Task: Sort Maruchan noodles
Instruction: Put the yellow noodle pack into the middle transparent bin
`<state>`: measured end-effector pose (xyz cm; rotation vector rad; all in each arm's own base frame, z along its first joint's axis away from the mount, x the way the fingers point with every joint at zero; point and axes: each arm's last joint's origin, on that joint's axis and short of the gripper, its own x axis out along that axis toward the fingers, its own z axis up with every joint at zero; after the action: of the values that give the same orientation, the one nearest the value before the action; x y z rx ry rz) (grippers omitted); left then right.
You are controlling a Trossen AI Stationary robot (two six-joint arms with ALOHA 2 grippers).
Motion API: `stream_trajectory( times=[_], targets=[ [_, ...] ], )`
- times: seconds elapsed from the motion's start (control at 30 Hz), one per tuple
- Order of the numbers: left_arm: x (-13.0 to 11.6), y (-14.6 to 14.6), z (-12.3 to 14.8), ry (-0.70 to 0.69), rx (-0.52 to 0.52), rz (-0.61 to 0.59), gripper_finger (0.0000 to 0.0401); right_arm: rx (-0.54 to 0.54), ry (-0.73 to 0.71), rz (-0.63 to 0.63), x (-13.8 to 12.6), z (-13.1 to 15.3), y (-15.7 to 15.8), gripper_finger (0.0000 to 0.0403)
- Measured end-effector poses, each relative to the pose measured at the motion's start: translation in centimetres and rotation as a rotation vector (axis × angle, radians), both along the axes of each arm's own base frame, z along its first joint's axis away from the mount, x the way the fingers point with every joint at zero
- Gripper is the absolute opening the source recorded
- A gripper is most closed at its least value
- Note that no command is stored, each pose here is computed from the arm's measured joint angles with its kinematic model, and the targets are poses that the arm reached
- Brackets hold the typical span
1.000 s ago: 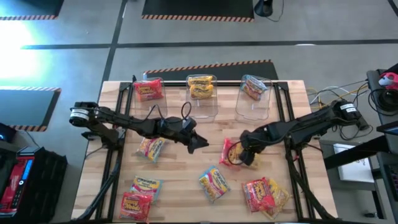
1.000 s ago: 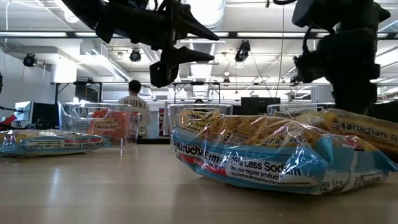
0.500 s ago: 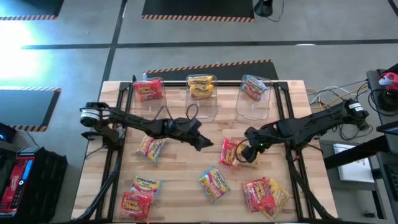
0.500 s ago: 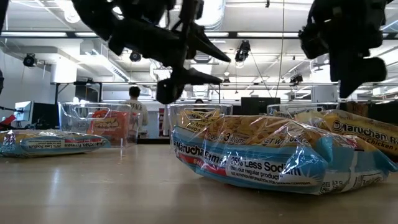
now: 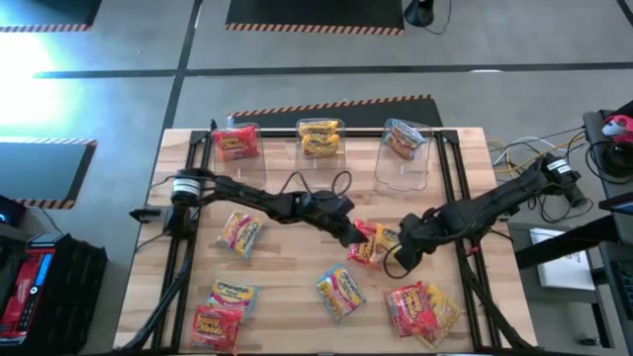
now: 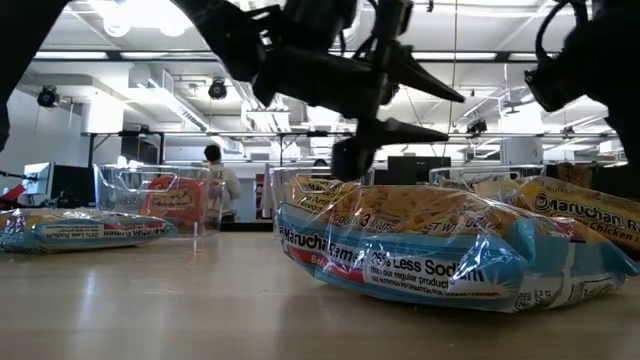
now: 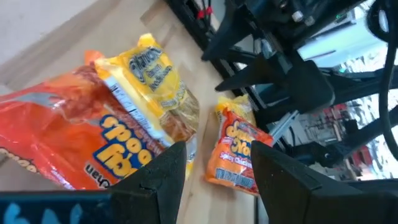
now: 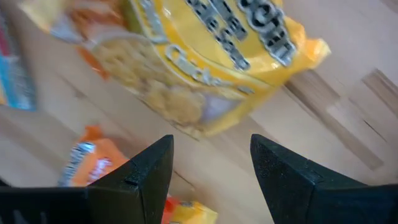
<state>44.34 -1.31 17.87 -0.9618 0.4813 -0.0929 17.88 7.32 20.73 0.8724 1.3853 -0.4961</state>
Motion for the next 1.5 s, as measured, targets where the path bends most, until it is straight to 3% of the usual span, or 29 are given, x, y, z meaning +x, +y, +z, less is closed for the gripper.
stream_trajectory(
  times=[0.63,0.83,1.13,1.5],
  targets=[
    [2.5,0.7,-2.8,0.063,-0.055,0.01,0.0165,-0.116,0.226,0.087,1.2,-4.1,0.6,0.0203],
    [3.4,0.7,-2.6,0.047,-0.059,-0.01,0.0165,-0.156,0.265,0.092,1.7,-5.3,0.7,0.0203],
    [3.3,1.0,-3.2,0.131,-0.053,0.028,0.0165,-0.193,0.284,0.107,2.5,-6.9,0.9,0.0203],
    [3.2,1.3,-3.4,0.165,-0.051,0.064,0.0165,-0.238,0.173,0.091,3.4,-6.9,1.0,0.0203]
  ],
)
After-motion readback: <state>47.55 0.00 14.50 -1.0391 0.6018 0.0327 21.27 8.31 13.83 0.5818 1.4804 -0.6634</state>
